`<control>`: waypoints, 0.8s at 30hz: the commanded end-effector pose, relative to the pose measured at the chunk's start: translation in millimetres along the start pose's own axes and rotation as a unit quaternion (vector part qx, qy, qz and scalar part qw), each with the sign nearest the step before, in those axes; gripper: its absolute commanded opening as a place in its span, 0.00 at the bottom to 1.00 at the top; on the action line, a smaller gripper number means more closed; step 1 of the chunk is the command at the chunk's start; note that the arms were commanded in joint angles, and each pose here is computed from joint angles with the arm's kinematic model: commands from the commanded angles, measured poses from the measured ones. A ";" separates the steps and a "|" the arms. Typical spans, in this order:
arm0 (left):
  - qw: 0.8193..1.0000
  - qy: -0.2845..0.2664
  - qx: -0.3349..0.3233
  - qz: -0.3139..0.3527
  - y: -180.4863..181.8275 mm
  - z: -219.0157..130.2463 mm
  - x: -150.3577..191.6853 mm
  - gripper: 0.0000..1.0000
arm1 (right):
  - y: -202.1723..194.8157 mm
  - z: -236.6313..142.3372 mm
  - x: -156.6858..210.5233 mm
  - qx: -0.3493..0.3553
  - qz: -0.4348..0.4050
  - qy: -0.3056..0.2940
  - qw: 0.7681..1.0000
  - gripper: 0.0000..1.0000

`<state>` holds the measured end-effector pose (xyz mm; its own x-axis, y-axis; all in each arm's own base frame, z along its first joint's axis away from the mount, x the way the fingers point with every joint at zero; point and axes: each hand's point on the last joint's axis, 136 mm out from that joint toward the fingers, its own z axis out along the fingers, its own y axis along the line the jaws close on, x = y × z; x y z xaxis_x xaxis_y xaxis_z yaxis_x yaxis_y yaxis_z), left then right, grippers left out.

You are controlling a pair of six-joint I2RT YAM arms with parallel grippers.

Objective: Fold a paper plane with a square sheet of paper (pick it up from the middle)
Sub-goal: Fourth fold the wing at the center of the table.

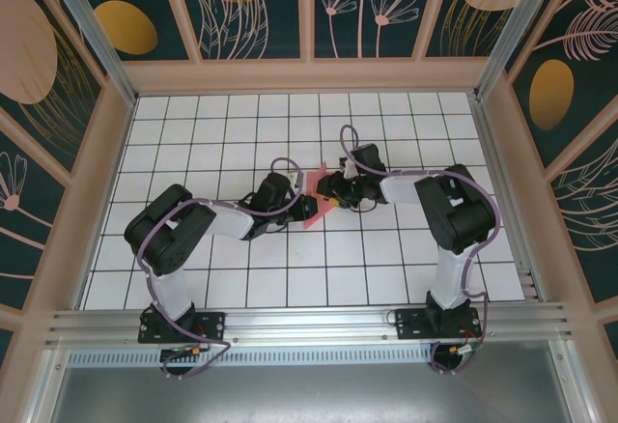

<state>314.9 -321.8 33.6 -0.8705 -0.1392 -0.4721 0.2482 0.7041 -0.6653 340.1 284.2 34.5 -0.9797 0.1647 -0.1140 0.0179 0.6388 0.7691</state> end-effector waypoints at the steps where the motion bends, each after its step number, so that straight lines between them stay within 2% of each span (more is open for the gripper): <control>1: 1.000 0.004 -0.005 0.013 -1.2 4.5 -1.3 0.22 | -19.9 4.6 6.0 0.026 0.001 0.002 1.000 0.45; 6: 0.999 -0.007 -0.007 0.037 -1.7 3.5 -5.9 0.11 | -1.7 -6.1 3.1 -0.004 -0.030 -0.008 1.000 0.43; 11: 0.997 -0.015 0.030 0.075 -12.3 -0.3 -3.9 0.05 | 15.5 -21.4 2.8 -0.042 -0.065 -0.021 0.997 0.43; 19: 0.993 0.002 0.072 0.099 -20.2 2.1 7.6 0.06 | 24.2 -29.5 4.3 -0.063 -0.095 -0.030 0.993 0.44; 24: 0.993 0.007 0.073 0.092 -18.0 4.3 10.0 0.07 | 23.8 -26.7 -3.3 -0.053 -0.103 -0.038 0.993 0.45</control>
<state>307.3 -334.0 39.8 -0.8186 -0.0275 -0.5737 0.4276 0.6375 -0.6408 329.6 275.5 55.6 -0.9625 0.1129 -0.2468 -0.1328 0.5973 0.7910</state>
